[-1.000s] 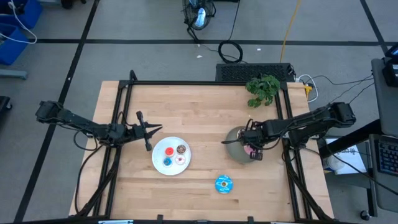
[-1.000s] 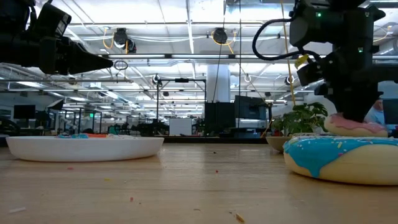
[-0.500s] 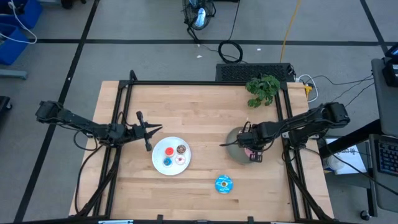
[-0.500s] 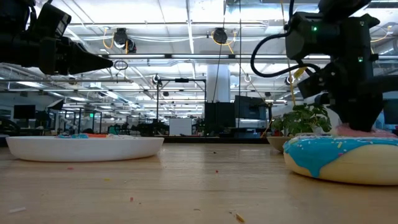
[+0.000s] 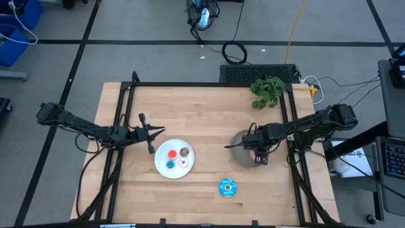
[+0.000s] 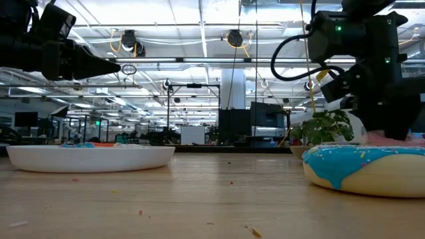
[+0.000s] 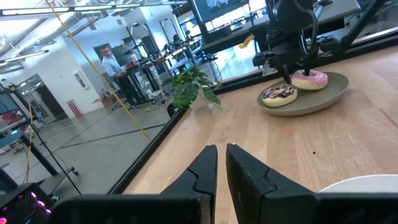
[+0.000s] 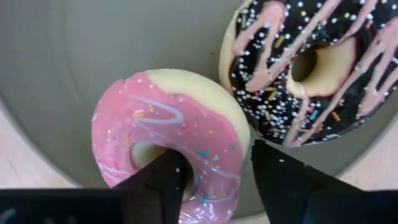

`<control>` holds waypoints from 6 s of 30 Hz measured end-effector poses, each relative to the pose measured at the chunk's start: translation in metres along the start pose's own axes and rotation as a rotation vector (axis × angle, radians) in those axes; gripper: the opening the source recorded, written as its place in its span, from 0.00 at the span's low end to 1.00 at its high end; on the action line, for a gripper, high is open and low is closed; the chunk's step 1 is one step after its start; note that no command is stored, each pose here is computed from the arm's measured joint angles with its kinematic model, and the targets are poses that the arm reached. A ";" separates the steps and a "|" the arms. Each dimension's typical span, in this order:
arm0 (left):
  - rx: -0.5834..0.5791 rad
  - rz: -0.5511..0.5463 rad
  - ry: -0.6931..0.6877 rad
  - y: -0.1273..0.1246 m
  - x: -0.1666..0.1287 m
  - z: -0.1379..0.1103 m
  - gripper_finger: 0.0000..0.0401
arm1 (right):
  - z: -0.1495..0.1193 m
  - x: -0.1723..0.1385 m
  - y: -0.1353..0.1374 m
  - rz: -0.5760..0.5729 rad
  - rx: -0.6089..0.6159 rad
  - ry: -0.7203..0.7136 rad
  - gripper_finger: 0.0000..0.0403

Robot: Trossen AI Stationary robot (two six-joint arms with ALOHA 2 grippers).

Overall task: Pick & Place donuts
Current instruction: Put the big pink donut on the gray plate, then put the big blue donut on the gray plate

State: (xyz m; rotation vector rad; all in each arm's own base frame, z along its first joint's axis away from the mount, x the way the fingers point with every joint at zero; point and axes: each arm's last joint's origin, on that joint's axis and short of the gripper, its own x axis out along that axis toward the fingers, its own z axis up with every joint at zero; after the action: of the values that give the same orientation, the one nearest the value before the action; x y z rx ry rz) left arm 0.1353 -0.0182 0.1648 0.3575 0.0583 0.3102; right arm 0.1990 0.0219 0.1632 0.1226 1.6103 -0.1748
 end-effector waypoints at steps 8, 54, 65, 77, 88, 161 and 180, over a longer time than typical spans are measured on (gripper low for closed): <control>0.000 0.000 0.000 0.000 0.000 0.000 0.10 | -0.004 -0.001 -0.001 -0.010 0.026 0.034 0.55; 0.007 -0.002 0.008 0.000 0.000 -0.001 0.10 | 0.106 -0.072 0.137 0.077 -0.351 -0.282 0.01; 0.009 -0.002 0.007 0.000 0.000 -0.001 0.10 | 0.107 -0.076 0.151 0.252 -0.248 -0.308 0.30; 0.009 -0.002 0.007 0.000 0.000 -0.001 0.10 | 0.097 -0.059 0.168 0.164 -0.332 -0.401 0.71; 0.008 -0.002 0.006 0.000 0.000 -0.001 0.10 | 0.091 -0.030 0.162 0.159 -0.290 -0.384 0.73; 0.011 -0.009 0.024 -0.001 0.000 -0.003 0.10 | 0.057 -0.066 0.010 -0.126 -0.090 -0.154 0.05; 0.005 0.003 0.016 0.000 0.000 -0.002 0.10 | 0.050 -0.021 0.013 -0.038 -0.071 -0.140 0.05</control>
State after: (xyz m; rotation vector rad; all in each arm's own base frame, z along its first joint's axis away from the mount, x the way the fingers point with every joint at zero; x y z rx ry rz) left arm 0.1351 -0.0179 0.1632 0.3598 0.0744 0.3155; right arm 0.2516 0.0256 0.1818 0.0245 1.4779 -0.1525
